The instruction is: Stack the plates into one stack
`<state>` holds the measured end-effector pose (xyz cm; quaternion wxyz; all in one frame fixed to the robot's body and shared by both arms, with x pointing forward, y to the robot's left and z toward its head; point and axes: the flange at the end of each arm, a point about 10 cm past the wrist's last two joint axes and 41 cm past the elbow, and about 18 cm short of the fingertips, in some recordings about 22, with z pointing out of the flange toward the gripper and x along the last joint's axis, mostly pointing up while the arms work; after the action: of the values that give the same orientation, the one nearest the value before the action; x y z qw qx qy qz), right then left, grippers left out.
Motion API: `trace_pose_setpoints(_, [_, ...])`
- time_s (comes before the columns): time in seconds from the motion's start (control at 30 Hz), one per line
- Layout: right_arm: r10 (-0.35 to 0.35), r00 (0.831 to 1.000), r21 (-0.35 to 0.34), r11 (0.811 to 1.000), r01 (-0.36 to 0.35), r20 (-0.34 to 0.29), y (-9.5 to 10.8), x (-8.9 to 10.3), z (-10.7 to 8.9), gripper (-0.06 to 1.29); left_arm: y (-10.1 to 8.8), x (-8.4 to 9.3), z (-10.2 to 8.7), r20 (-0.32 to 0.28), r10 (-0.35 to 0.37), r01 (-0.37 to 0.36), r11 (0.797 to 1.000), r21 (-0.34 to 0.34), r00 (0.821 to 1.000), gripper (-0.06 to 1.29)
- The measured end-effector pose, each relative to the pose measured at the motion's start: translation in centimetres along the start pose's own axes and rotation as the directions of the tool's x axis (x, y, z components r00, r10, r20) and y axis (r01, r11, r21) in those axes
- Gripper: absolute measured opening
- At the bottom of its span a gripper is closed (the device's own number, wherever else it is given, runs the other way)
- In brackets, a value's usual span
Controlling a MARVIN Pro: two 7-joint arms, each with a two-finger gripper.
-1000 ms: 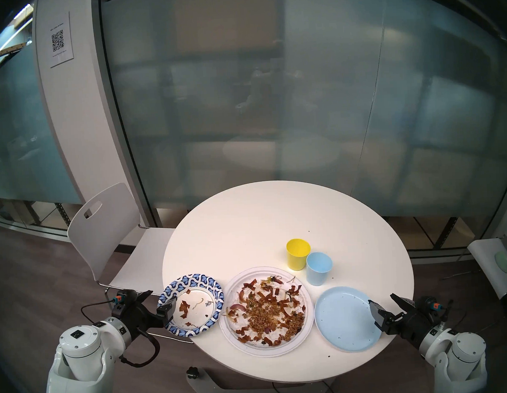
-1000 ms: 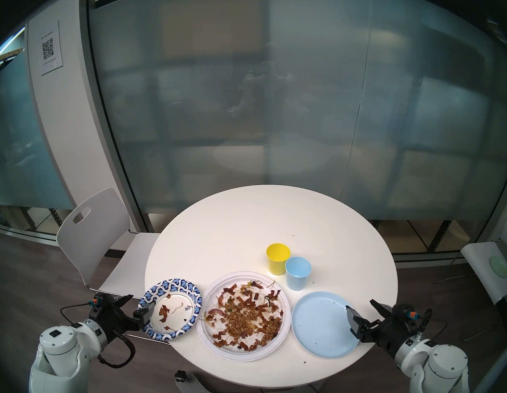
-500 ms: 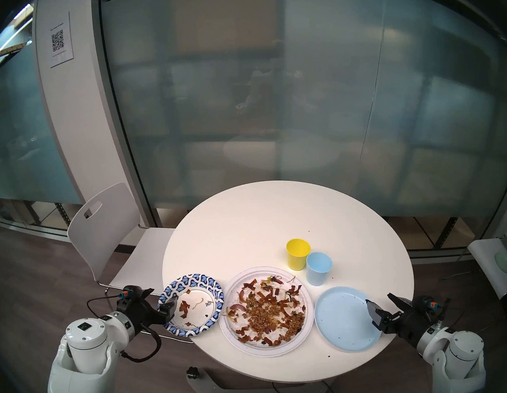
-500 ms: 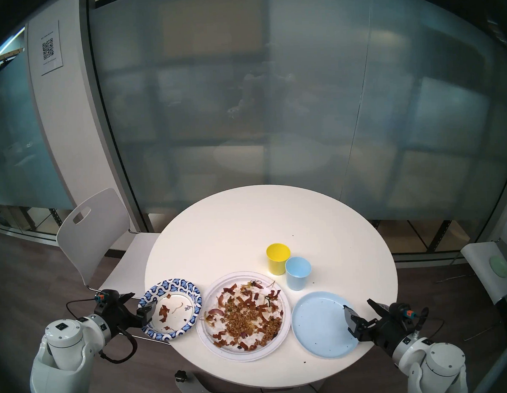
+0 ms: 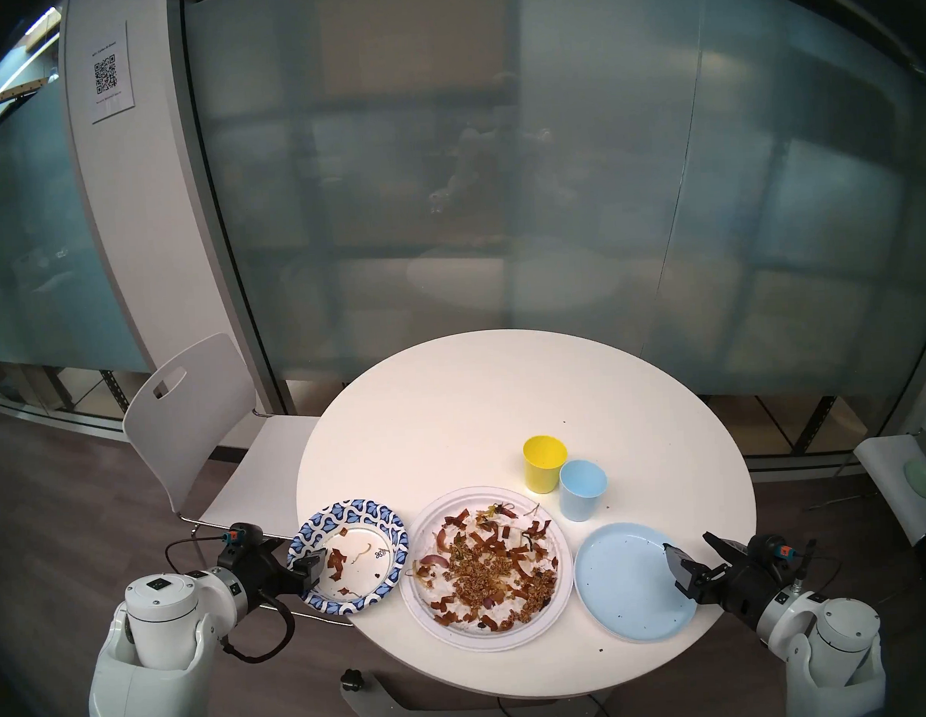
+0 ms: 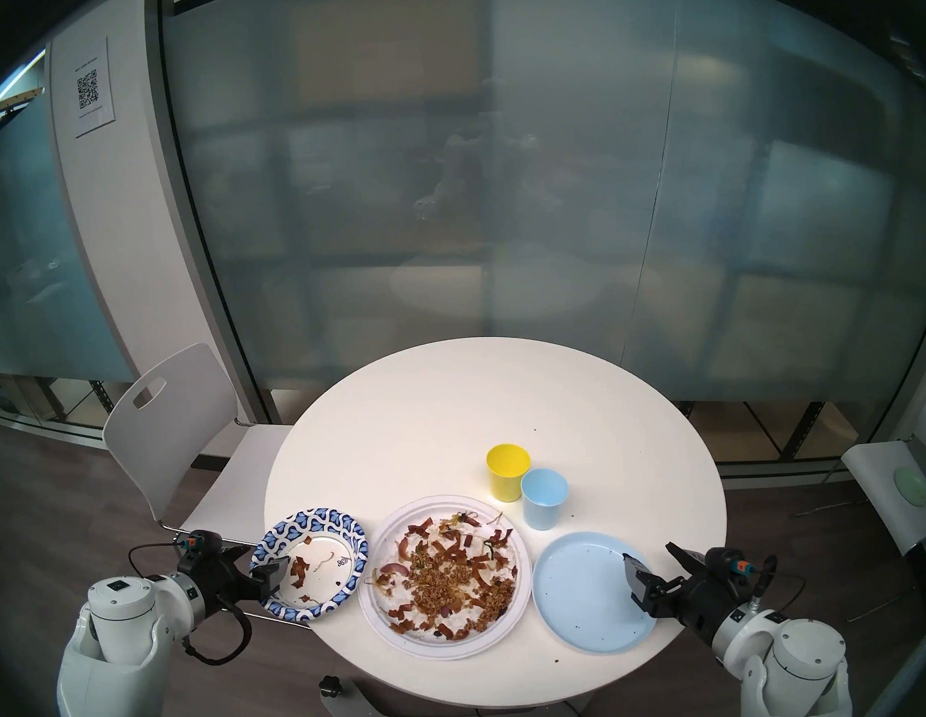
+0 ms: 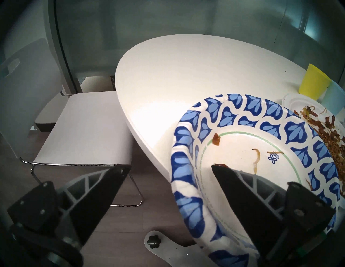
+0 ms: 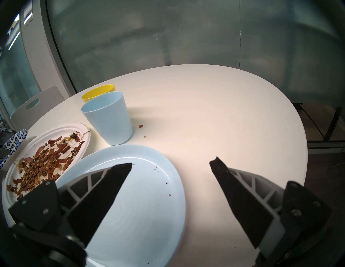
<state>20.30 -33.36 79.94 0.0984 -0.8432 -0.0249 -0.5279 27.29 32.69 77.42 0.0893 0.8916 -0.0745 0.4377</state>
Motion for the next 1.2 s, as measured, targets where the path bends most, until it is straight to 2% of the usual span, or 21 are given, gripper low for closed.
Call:
trace_pose_setpoints(0.27, [-0.005, 1.0, -0.017, 1.0, 0.005, -0.002, 0.5, 0.1, -0.3, 1.2, 0.2, 0.4, 0.1, 0.014, -0.017, 0.018, 1.0, -0.011, 1.0, 1.23])
trace_pose_setpoints(0.33, [-0.006, 1.0, -0.02, 1.0, 0.006, -0.003, 0.6, 0.2, -0.4, 1.2, 0.4, 0.5, 0.1, 0.017, -0.019, 0.02, 1.0, -0.015, 1.0, 1.17])
trace_pose_setpoints(0.37, [-0.006, 1.0, -0.021, 1.0, 0.006, -0.003, 0.7, 0.2, -0.4, 1.2, 0.4, 0.5, 0.1, 0.018, -0.02, 0.02, 1.0, -0.016, 1.0, 1.06])
trace_pose_setpoints(0.43, [-0.007, 1.0, -0.022, 1.0, 0.007, -0.002, 0.7, 0.2, -0.5, 1.22, 0.5, 0.5, 0.1, 0.02, -0.02, 0.021, 1.0, -0.018, 1.0, 0.93])
trace_pose_setpoints(0.53, [-0.008, 1.0, -0.023, 1.0, 0.008, -0.001, 0.8, 0.1, -0.6, 1.22, 0.6, 0.5, 0.1, 0.023, -0.022, 0.023, 1.0, -0.021, 0.999, 0.49])
trace_pose_setpoints(0.57, [-0.008, 1.0, -0.022, 1.0, 0.008, 0.0, 0.8, 0.1, -0.6, 1.22, 0.7, 0.5, 0.1, 0.024, -0.024, 0.025, 0.999, -0.022, 0.999, 0.46])
trace_pose_setpoints(0.87, [0.0, 1.0, 0.001, 1.0, 0.0, 0.02, 0.5, -0.5, -0.9, 1.22, 1.1, 0.8, -0.2, 0.021, -0.076, 0.076, 0.997, -0.014, 0.997, 0.43])
trace_pose_setpoints(0.9, [0.002, 1.0, 0.004, 1.0, -0.002, 0.026, 0.5, -0.6, -1.0, 1.22, 1.2, 0.8, -0.2, 0.022, -0.088, 0.089, 0.996, -0.011, 0.996, 0.34])
trace_pose_setpoints(0.97, [0.006, 0.999, 0.007, 1.0, -0.006, 0.035, 0.5, -0.8, -1.0, 1.22, 1.2, 0.9, -0.3, 0.023, -0.102, 0.102, 0.995, -0.009, 0.995, 0.24])
trace_pose_setpoints(1.2, [0.02, 0.997, 0.011, 1.0, -0.02, 0.075, 0.6, -1.5, -1.2, 1.22, 1.3, 1.5, -1.1, 0.024, -0.16, 0.16, 0.987, -0.013, 0.987, 0.2])
